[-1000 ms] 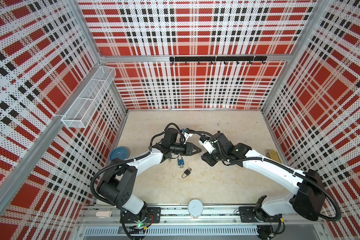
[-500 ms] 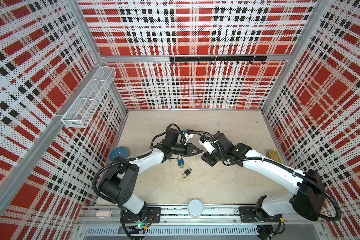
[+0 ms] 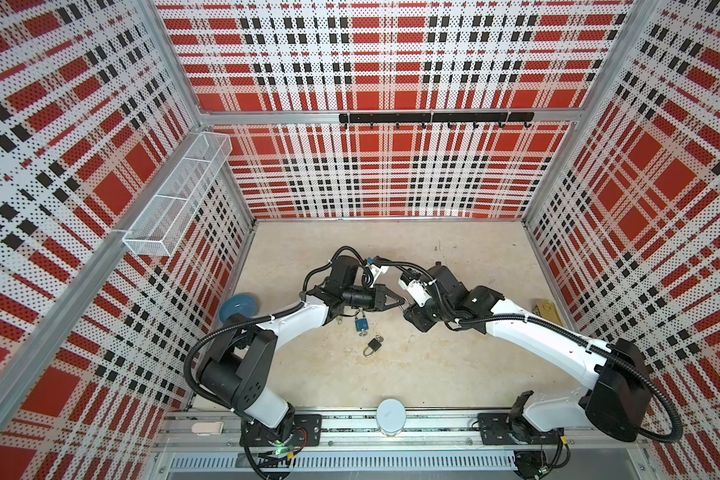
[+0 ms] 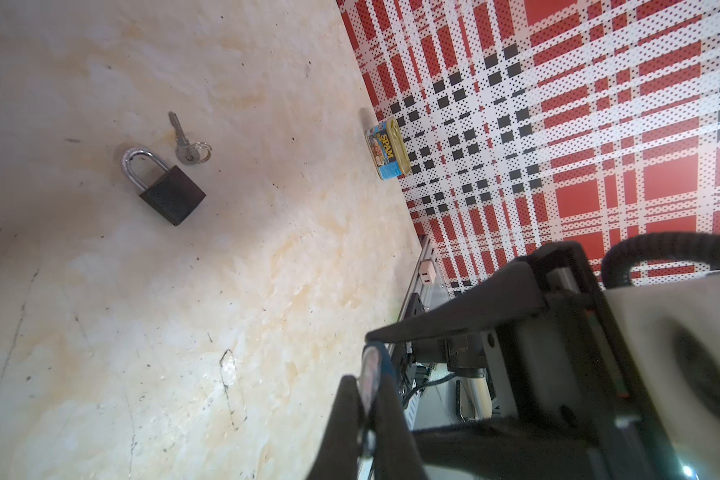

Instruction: Lock with the key

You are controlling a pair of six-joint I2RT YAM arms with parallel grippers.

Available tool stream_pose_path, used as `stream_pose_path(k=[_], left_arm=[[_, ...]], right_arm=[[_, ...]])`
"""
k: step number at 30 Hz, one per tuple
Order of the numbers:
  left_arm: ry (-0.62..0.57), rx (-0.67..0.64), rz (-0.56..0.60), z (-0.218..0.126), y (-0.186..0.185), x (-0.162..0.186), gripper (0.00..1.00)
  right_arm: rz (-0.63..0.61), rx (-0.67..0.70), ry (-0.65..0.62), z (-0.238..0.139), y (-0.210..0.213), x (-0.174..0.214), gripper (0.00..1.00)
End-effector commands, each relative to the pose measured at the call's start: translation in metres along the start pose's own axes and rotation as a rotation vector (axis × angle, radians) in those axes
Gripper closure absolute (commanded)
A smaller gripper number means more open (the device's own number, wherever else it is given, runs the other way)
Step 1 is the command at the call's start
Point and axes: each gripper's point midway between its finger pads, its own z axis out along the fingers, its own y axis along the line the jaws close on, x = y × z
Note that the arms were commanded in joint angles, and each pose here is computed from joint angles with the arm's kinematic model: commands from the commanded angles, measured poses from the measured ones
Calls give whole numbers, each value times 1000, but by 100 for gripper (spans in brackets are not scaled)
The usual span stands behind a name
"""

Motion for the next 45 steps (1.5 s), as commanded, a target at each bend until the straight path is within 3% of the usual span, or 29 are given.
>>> stream_pose_path(k=[1,12,20,24,29,38,45], left_arm=[[-117,12,56,-11,-18,-22,100],[-377,40,33,-46,-47,-58,100],[-485,159,-47,-63,-73,-70,100],[-503,176,-68,-67,-82,-73,100],[-501,190,-98,-68,-86,-71,100],[-494,212,-103,-69,-96,-70,100],[-503,210,-102,-72,-98,-70,100]], right_arm=[[9,-64,-151,-22,12,-33,47],[179,-273,-471,-76,-11,-68,42],[170,-374,-647,-94,-23,-82,51],[124,-394,-667,-94,-20,-89,51],[84,-396,-689,-89,-22,-96,43],[44,-432,-711,-80,-22,-115,43],[49,-490,-702,-75,-18,-120,60]])
